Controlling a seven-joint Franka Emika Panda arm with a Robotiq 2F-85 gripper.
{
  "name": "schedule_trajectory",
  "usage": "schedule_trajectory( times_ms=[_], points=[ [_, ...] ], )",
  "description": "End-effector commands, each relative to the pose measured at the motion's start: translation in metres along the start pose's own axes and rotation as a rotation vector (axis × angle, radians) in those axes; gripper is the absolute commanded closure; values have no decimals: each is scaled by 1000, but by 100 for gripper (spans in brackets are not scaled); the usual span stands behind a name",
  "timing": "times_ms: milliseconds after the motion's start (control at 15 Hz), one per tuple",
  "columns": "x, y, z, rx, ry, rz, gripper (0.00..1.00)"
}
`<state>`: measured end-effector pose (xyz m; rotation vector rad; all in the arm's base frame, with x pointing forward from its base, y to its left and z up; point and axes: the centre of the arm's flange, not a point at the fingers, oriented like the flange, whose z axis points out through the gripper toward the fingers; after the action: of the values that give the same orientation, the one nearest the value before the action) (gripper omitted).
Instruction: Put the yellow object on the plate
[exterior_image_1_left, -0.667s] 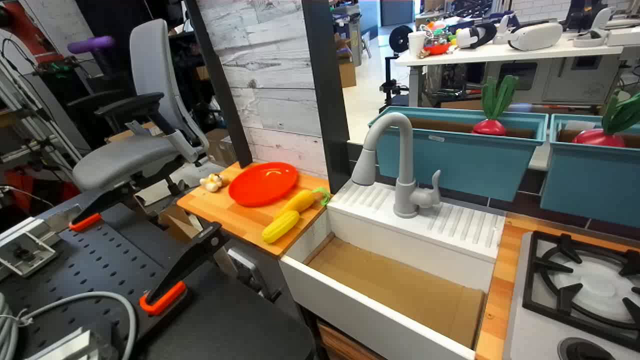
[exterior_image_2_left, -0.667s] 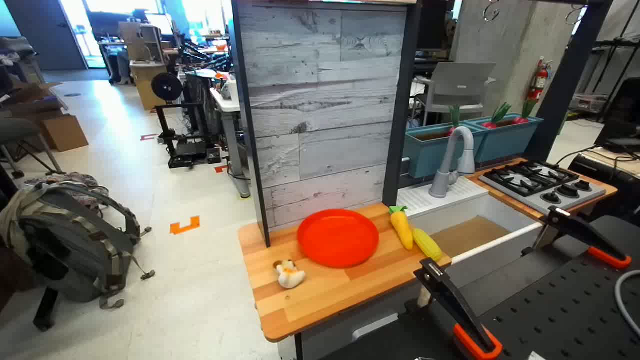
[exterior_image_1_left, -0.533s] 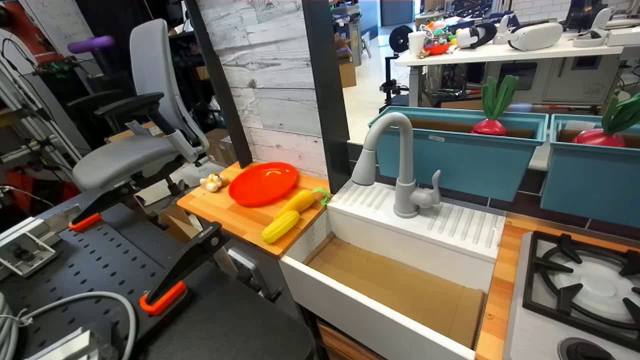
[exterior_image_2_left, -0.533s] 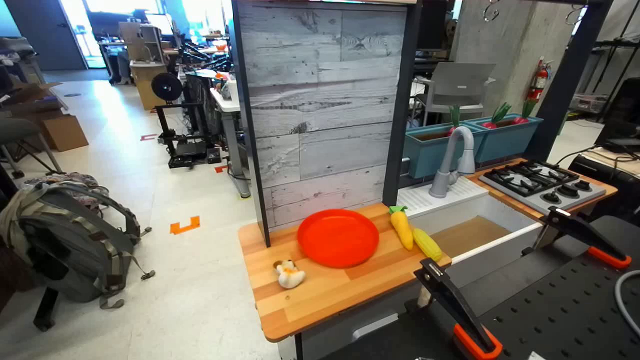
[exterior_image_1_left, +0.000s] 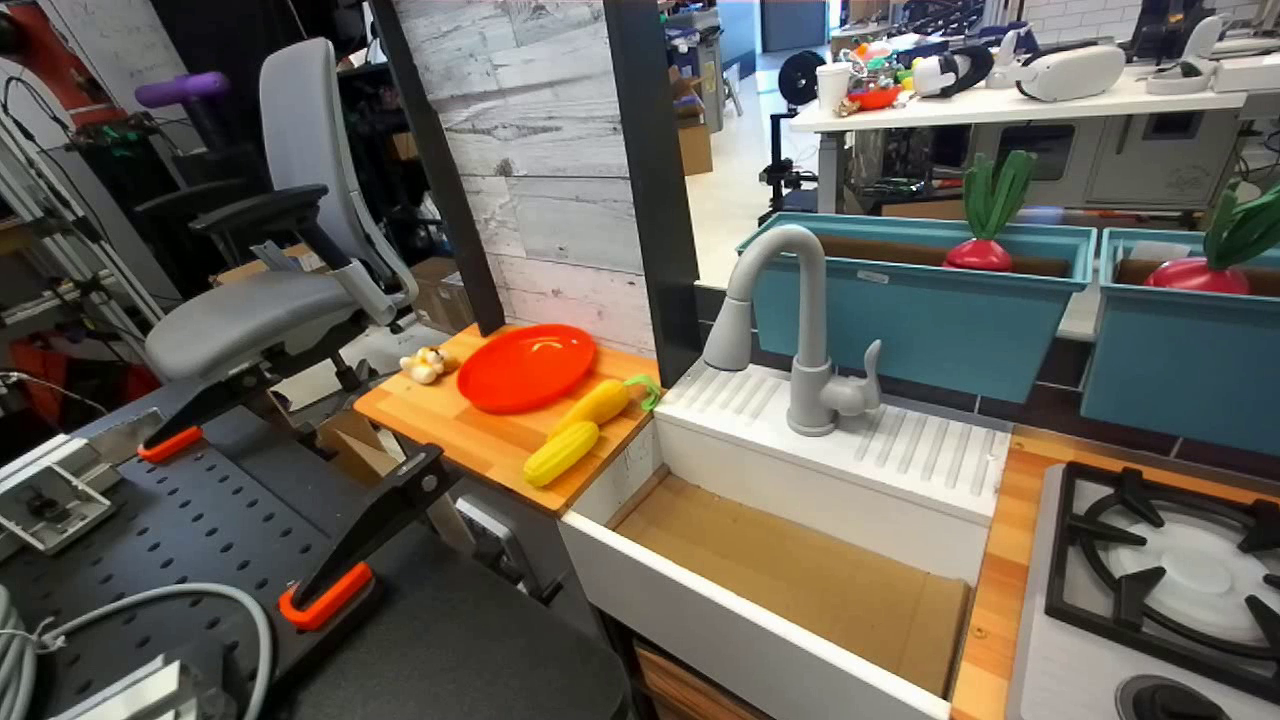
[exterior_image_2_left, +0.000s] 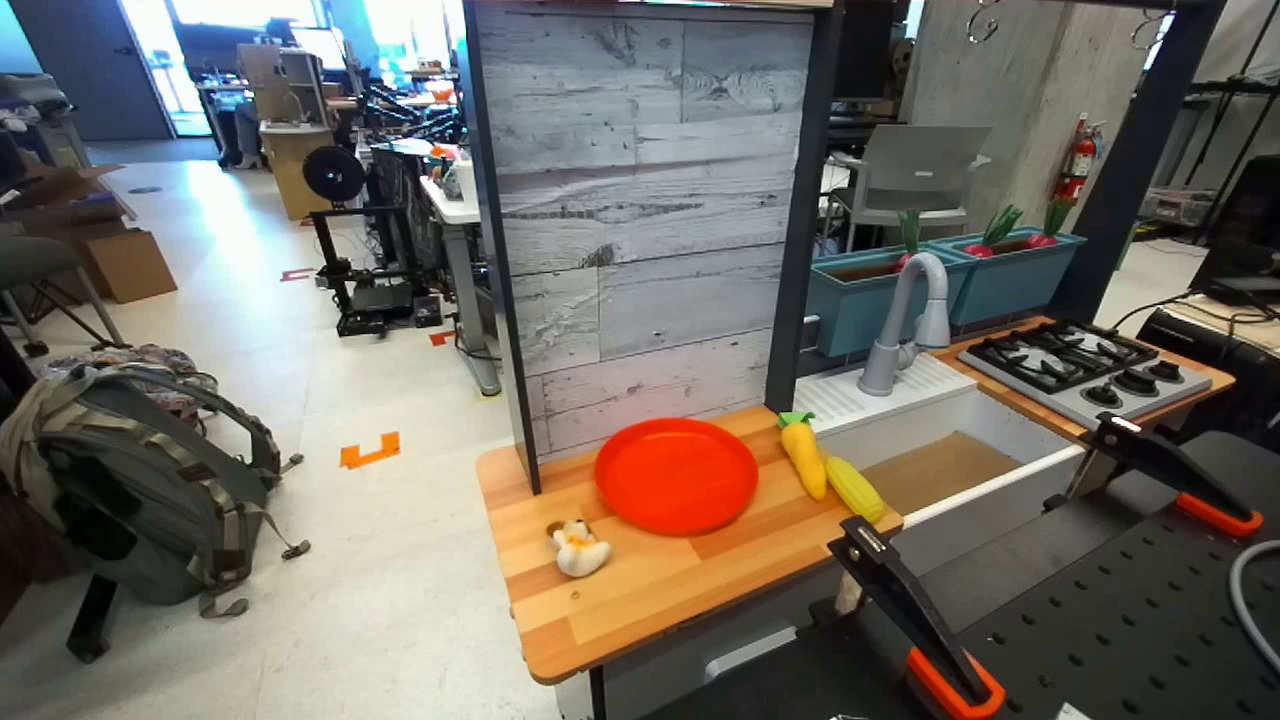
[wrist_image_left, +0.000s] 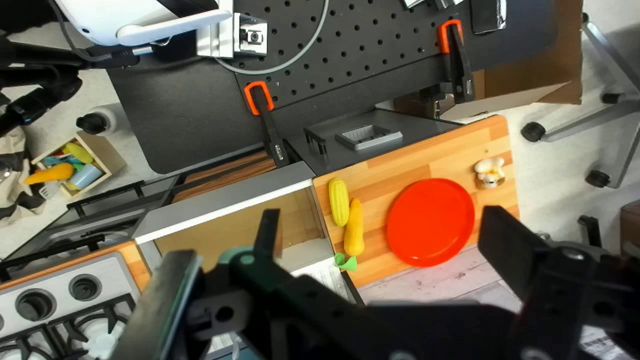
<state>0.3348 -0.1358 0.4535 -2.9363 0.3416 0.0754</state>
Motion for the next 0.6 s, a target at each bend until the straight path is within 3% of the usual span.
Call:
schedule_trajectory(
  times_ms=[0,333,533],
  points=[
    [11,0,10,-5,35,11,0],
    [59,-11,45,11,56,31,0],
    [92,-24,89,3,73,35,0]
  ],
)
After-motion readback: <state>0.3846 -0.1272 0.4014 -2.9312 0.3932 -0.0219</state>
